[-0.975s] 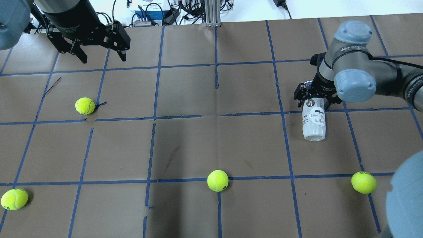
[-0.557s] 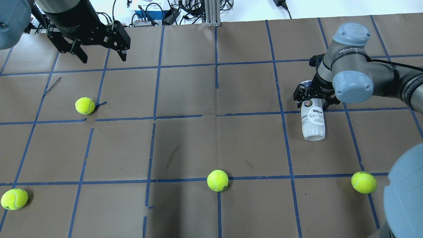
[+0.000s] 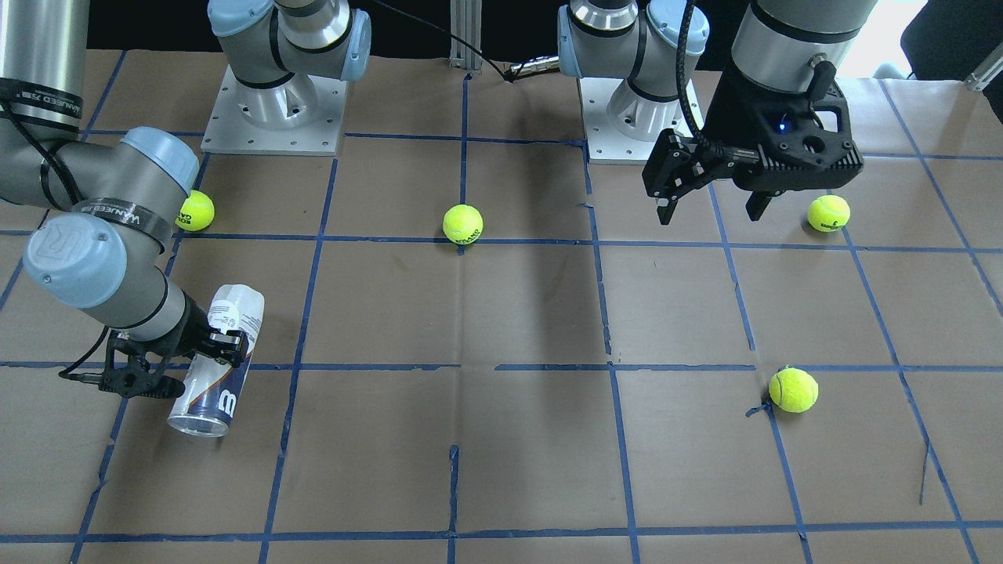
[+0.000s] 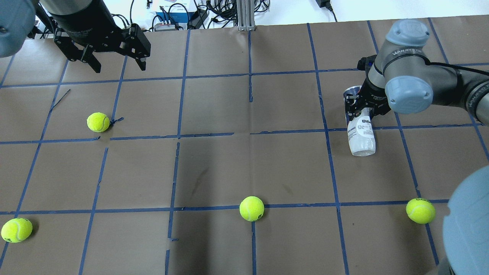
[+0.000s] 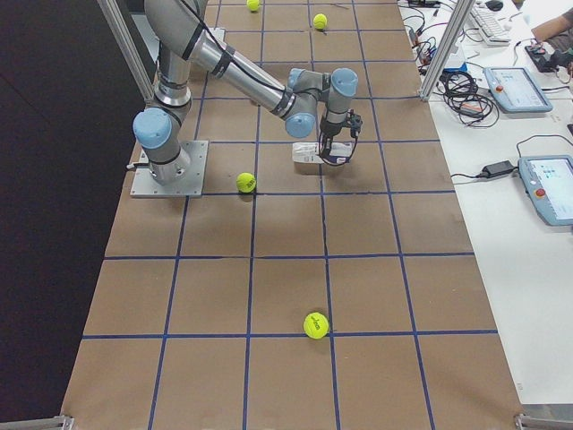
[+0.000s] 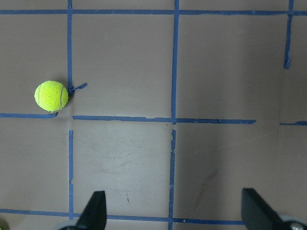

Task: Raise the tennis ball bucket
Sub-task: 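Carry the can with the right gripper toward the left arm and set it down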

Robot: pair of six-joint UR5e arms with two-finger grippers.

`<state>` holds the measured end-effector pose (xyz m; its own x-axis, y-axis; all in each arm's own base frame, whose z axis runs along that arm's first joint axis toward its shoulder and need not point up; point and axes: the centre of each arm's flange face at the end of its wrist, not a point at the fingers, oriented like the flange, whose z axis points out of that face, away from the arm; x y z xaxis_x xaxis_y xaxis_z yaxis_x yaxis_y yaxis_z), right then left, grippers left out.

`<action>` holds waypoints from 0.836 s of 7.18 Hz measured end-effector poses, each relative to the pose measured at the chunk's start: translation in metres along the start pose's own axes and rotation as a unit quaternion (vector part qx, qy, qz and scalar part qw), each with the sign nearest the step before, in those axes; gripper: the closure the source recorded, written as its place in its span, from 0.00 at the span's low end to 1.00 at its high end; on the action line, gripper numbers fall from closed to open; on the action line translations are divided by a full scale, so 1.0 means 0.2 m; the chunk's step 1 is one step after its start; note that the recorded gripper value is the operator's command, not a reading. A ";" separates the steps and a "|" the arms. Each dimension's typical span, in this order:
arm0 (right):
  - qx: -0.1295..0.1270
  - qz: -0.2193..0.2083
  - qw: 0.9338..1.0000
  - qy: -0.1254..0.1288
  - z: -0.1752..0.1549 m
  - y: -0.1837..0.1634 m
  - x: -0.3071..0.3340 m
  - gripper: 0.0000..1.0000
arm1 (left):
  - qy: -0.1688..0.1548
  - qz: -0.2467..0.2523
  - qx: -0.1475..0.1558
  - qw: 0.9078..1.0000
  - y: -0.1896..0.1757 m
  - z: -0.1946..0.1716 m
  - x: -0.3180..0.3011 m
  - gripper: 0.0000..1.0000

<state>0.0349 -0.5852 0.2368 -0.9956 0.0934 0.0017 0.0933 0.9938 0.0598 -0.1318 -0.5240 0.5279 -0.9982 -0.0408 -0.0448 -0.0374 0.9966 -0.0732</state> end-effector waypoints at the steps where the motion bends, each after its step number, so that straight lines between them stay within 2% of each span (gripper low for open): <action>1: 0.015 -0.021 1.000 0.001 -0.07 -0.04 -0.05 0.39 | 0.000 0.000 0.000 1.000 0.00 0.00 0.00 0.00; 3: 0.047 -0.085 0.995 0.001 -0.22 -0.08 -0.31 0.40 | 0.000 0.000 0.000 1.000 0.00 0.00 0.00 0.00; 4: 0.063 -0.141 0.988 0.002 -0.28 -0.06 -0.52 0.40 | 0.000 0.000 0.000 1.000 0.00 0.00 0.00 0.00; 5: 0.078 -0.214 0.974 0.004 -0.32 -0.03 -0.74 0.40 | 0.000 0.000 -0.001 1.000 0.00 0.00 0.00 0.00; 6: 0.091 -0.297 0.951 0.009 -0.36 -0.02 -0.92 0.39 | 0.000 0.000 -0.001 1.000 0.00 0.00 0.00 0.00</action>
<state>0.2172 -0.6112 0.3072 -0.8730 -0.4861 0.0388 -0.4870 0.8653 -0.1183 -0.1318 -0.5239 0.5277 -0.9982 -0.0407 -0.0450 -0.0374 0.9967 -0.0718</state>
